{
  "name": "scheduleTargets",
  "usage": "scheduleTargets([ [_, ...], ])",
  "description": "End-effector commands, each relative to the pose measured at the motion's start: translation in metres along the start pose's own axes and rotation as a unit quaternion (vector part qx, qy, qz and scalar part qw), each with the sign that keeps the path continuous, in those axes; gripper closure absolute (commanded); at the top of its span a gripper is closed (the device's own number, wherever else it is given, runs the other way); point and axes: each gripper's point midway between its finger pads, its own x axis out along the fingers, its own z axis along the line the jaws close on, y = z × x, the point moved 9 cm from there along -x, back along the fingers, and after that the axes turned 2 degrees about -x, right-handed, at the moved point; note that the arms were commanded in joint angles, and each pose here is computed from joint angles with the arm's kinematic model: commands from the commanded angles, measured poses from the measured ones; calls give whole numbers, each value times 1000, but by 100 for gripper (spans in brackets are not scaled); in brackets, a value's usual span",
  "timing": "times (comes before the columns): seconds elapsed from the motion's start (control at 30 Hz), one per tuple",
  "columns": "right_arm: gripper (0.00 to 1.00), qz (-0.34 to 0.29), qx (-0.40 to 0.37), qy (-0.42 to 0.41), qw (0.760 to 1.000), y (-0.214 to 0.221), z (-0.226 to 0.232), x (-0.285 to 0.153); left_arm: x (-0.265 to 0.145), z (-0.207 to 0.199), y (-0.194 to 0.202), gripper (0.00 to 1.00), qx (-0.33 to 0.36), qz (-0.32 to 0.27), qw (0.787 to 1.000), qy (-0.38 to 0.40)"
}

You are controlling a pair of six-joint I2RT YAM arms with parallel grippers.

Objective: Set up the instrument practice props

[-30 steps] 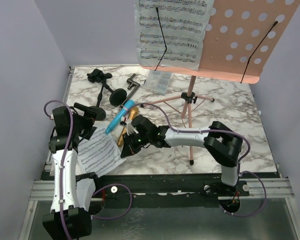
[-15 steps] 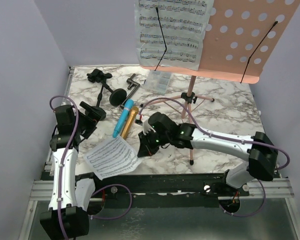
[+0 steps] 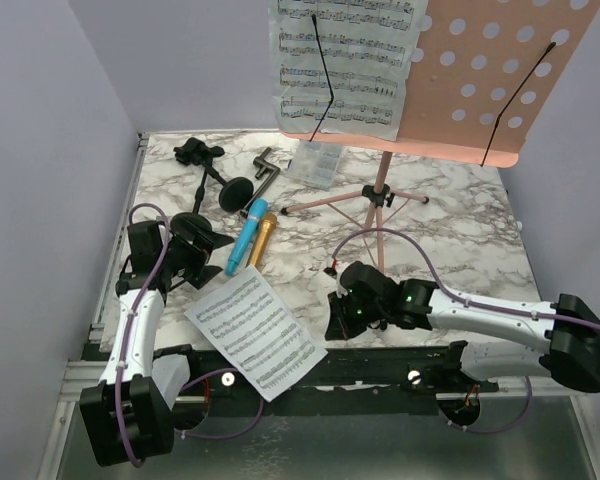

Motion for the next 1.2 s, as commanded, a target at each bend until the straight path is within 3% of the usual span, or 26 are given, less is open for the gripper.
scheduleTargets([
  [0.0, 100, -85, 56, 95, 990, -9, -12, -9, 4, -8, 10, 1, -12, 37, 998, 52],
  [0.1, 100, -133, 77, 69, 986, -16, -9, -5, 13, -9, 27, 1, -20, 67, 996, 61],
  [0.2, 98, -147, 45, 0, 988, -22, 2, 3, 20, -8, 39, 1, -16, 73, 996, 50],
  [0.5, 39, -85, -20, 5, 996, -73, 19, 64, 27, 23, 51, 1, -40, 33, 999, 3],
  [0.63, 26, -77, -37, 7, 996, -100, 15, 86, 26, 32, 52, 2, -41, 9, 999, -7],
  [0.9, 17, -53, -41, -67, 996, -131, -13, 109, 22, 38, 55, 2, -34, -3, 999, -2],
  [1.07, 18, -20, -44, -110, 993, -137, -18, 124, 19, 32, 54, 2, -13, -1, 1000, 7],
  [1.17, 23, -11, -47, -147, 988, -138, -16, 132, 16, 29, 54, 2, 1, -5, 1000, 16],
])
